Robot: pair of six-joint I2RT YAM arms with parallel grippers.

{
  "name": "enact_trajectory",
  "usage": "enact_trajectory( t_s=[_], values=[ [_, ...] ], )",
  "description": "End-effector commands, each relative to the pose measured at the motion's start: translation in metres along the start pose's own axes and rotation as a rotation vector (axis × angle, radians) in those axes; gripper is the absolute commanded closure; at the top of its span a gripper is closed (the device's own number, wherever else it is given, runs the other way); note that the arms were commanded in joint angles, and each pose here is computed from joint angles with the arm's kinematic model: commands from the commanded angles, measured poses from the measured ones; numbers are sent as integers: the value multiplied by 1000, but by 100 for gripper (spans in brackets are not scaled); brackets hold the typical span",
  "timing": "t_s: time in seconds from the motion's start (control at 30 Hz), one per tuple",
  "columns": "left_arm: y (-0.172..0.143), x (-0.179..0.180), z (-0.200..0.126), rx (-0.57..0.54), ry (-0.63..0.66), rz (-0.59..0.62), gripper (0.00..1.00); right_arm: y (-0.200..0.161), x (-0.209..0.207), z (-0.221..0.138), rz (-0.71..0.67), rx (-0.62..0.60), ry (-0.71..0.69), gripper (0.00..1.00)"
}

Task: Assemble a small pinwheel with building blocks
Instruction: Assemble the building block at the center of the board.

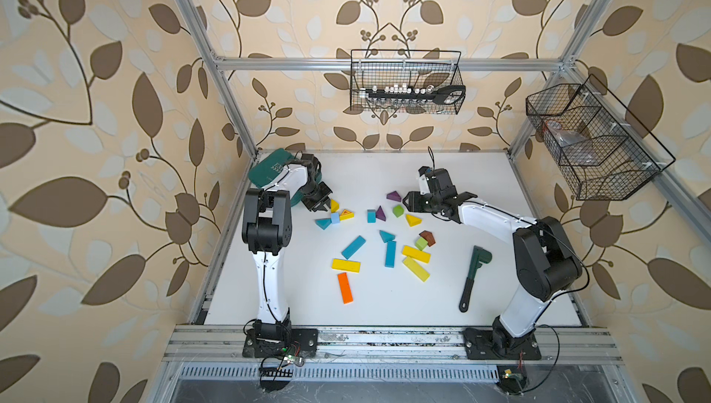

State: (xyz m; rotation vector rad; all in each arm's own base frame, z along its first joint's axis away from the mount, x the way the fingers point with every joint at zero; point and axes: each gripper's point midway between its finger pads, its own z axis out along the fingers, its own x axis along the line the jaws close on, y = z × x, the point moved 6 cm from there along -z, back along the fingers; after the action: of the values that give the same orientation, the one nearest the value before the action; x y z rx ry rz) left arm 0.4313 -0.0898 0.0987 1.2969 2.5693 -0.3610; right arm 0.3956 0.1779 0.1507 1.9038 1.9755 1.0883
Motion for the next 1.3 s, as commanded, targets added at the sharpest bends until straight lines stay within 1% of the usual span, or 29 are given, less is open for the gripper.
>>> enact_trajectory(
  t_s=[0.0, 0.27, 0.47, 0.6, 0.67, 0.73, 0.83, 0.93, 0.97, 1.0, 1.03, 1.07, 1.17, 1.27],
  values=[
    [-6, -9, -7, 5, -22, 6, 84, 3, 1, -9, 14, -19, 14, 45],
    [-12, -13, -8, 19, -43, 17, 84, 1, 1, -9, 20, -18, 16, 45],
    [-13, -9, -13, 1, -14, 19, 84, 2, 1, -9, 23, -20, 21, 45],
    [-12, -8, -22, -22, 17, 25, 84, 1, 2, -12, 19, -17, 24, 45],
    [-12, -10, -32, -38, 17, 34, 81, 2, 3, -14, 18, -21, 26, 45],
    [-14, -13, -48, -62, 7, 50, 76, 2, 3, -17, 16, -24, 24, 45],
    [-21, -18, -79, -113, -13, 76, 66, 2, 4, -23, 10, -24, 28, 43],
    [-33, -16, -114, -178, -23, 108, 48, -3, 5, -34, -10, -20, 28, 35],
    [-38, -13, -127, -205, -18, 113, 41, -6, 6, -40, -20, -22, 27, 33],
    [-43, -9, -137, -224, -15, 118, 30, -9, 7, -43, -32, -21, 28, 31],
    [-50, -5, -147, -241, -20, 126, 12, -14, 10, -47, -52, -17, 28, 28],
    [-58, 2, -154, -260, -14, 126, 1, -19, 12, -50, -73, -13, 26, 25],
    [-87, 32, -164, -277, 8, 106, 1, -35, 15, -57, -123, 17, 25, 18],
    [-122, 59, -156, -239, 18, 68, 1, -51, 23, -63, -179, 45, 49, 13]
  ],
)
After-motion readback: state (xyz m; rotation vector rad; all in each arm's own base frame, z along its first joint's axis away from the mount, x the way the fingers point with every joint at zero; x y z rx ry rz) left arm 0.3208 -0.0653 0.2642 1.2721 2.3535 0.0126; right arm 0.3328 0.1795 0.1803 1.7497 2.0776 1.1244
